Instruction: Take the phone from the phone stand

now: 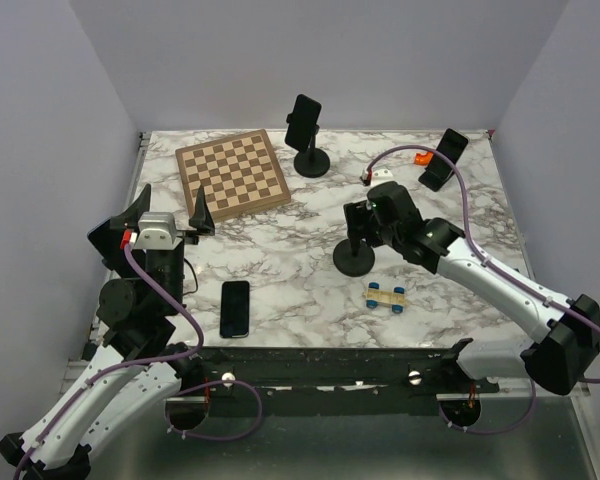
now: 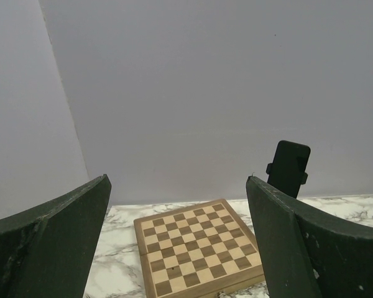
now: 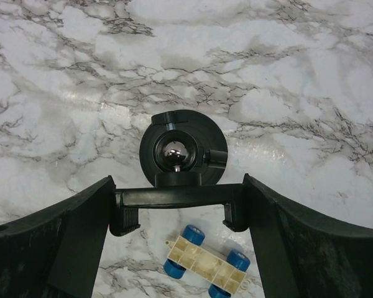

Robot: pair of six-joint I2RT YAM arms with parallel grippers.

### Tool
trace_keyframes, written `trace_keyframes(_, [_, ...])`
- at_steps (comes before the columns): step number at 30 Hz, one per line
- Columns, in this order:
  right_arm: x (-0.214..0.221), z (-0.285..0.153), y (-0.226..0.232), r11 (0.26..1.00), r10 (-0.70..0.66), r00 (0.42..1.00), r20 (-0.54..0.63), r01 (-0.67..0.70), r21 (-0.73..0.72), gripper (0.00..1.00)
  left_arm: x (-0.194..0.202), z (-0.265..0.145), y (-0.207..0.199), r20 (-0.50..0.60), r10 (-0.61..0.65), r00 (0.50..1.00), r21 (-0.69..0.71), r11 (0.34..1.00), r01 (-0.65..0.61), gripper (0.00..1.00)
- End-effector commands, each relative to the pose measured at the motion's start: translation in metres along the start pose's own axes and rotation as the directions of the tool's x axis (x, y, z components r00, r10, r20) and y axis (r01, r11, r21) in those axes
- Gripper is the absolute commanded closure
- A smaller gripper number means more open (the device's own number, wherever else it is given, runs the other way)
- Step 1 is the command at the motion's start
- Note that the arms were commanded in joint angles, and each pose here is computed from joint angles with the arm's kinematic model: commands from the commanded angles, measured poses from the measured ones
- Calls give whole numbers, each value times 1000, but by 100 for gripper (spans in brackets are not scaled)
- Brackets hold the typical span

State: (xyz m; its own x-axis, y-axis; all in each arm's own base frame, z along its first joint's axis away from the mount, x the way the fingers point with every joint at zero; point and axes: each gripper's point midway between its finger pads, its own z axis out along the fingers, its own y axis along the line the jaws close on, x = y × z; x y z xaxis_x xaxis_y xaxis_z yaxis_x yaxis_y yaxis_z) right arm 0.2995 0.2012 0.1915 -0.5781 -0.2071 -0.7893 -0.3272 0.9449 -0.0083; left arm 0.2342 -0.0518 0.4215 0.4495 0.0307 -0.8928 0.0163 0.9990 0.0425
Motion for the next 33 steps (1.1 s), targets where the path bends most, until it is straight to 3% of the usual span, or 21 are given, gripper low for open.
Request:
trace_keyframes(1, [8,9,-10,997,9,1000,-28,-7,73,15,4,0,-1,-16,6,1000,-1,1000,-6,2])
trace_keyframes(5, [6,8,-17,992,47,999,-17,-45,120,34,5,1,-2,-20,9,1000,1,1000,-9,2])
trace_keyframes(8, [-6,1,-34,969,109,993,51,-117,217,55,6,1,-3,-23,11,1000,2,1000,-11,2])
trace_keyframes(15, [-27,-28,-119,755,258,928,270,-368,543,66,5,1,-4,-22,6,1000,7,1000,-6,2])
trace_keyframes(20, [-24,-49,-190,560,346,856,384,-517,648,66,4,0,-6,-20,-1,1000,17,1000,2,2])
trace_keyframes(26, [-11,-53,-261,405,432,793,430,-597,693,66,2,-1,-9,-16,-14,1000,32,999,14,2])
trace_keyframes(33, [19,-66,-315,256,476,753,454,-612,748,58,-1,-3,-10,-11,-22,1000,41,999,23,2])
